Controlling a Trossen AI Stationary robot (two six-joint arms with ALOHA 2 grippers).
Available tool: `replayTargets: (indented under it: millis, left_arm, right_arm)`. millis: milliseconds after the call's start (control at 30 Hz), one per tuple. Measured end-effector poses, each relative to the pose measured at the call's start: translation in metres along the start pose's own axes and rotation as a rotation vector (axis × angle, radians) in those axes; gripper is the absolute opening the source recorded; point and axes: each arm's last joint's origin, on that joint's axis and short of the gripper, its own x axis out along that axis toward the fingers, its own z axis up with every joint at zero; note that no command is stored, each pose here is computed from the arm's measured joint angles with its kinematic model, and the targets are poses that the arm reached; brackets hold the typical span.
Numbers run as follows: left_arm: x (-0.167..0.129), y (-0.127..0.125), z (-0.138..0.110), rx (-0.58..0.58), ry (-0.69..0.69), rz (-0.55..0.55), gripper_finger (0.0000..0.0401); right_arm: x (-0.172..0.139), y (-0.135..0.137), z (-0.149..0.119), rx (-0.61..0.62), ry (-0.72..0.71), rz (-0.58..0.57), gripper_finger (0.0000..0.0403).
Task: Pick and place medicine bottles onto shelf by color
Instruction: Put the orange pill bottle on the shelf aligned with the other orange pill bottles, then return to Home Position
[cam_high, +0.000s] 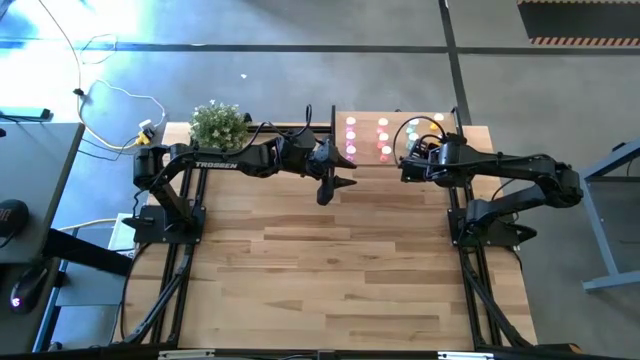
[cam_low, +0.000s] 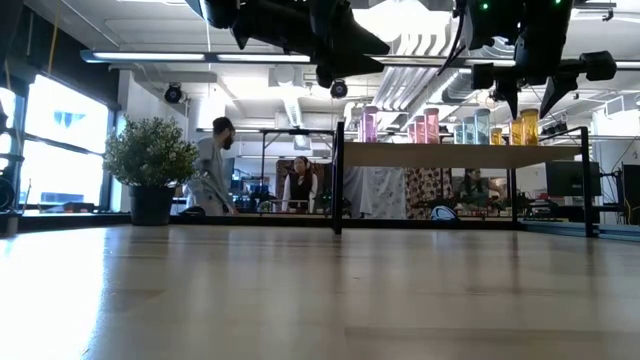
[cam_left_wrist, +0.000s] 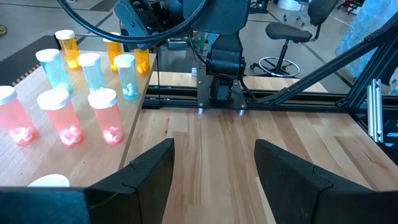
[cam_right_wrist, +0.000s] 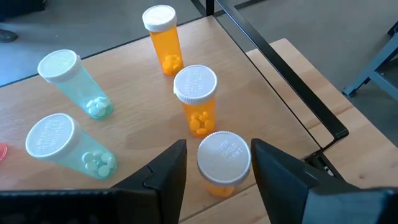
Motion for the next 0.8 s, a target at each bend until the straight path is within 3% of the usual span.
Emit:
replayTargets:
  millis: [800]
  left_arm:
    - [0.000, 0.000, 0.000, 0.000, 0.000, 0.000, 0.0213]
  right_arm:
    - [-0.007, -0.013, 0.012, 0.056, -0.015, 0.058, 0.0170]
